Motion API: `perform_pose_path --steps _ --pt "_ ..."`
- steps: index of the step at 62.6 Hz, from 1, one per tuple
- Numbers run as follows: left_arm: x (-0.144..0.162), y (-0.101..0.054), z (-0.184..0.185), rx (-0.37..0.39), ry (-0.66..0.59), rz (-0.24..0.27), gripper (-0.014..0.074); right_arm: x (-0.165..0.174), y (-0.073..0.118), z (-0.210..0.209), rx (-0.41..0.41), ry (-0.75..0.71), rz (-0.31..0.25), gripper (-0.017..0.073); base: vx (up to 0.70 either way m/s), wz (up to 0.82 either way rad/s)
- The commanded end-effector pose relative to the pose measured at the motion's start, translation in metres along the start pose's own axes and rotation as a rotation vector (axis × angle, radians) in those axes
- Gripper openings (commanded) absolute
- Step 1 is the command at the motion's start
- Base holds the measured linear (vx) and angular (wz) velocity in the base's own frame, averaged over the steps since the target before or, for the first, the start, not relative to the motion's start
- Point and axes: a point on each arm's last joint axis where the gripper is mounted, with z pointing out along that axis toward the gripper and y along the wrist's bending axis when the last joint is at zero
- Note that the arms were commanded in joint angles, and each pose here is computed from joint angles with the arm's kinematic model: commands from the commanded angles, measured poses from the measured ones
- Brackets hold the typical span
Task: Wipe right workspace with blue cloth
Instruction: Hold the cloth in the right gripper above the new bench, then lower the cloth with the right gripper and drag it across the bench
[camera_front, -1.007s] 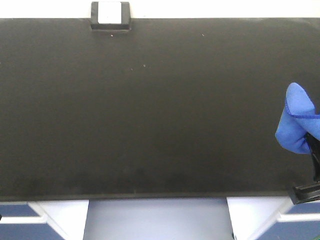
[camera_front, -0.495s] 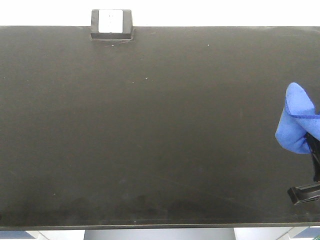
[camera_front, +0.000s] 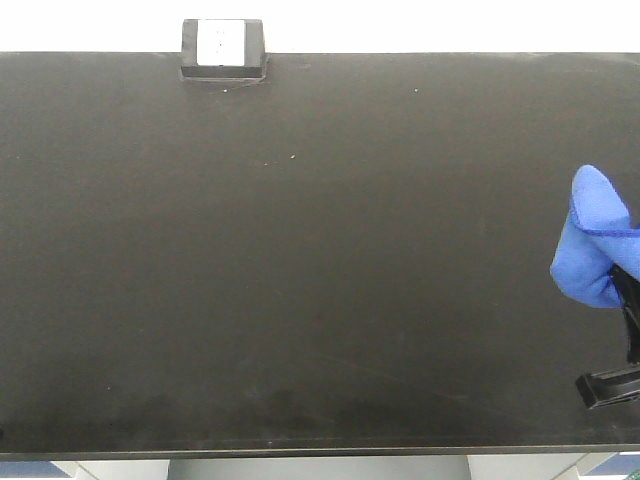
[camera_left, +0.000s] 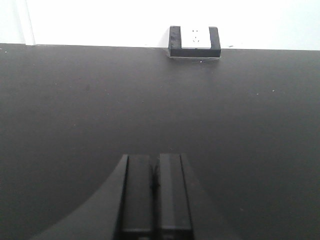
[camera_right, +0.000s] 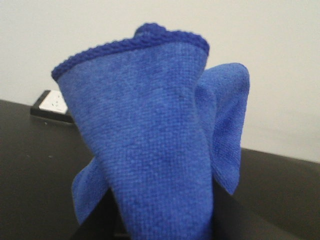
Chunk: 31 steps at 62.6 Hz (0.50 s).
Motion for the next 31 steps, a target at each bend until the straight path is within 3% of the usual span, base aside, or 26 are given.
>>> perform_pose_path --steps 1,6,11,20,31 --pt "0.002 -0.001 0.001 0.019 -0.070 -0.006 -0.0006 -0.001 -0.001 -0.001 0.013 -0.062 0.190 -0.0003 0.00 0.00" --pt "0.002 -0.001 0.001 0.019 -0.070 -0.006 -0.0006 -0.002 -0.002 -0.001 0.017 -0.065 0.366 -0.0003 0.00 0.00" --pt "0.002 -0.001 0.001 0.019 -0.070 -0.006 -0.0006 -0.003 -0.002 0.002 0.016 -0.017 0.421 -0.0003 0.00 0.00" --pt "0.002 -0.001 0.001 0.019 -0.070 -0.006 -0.0006 -0.015 0.000 0.019 0.007 0.251 0.397 -0.0002 0.00 0.00" --pt "0.002 -0.001 0.001 0.019 -0.070 -0.006 -0.0006 -0.025 0.002 0.057 -0.013 0.633 0.259 -0.0001 0.00 0.00"
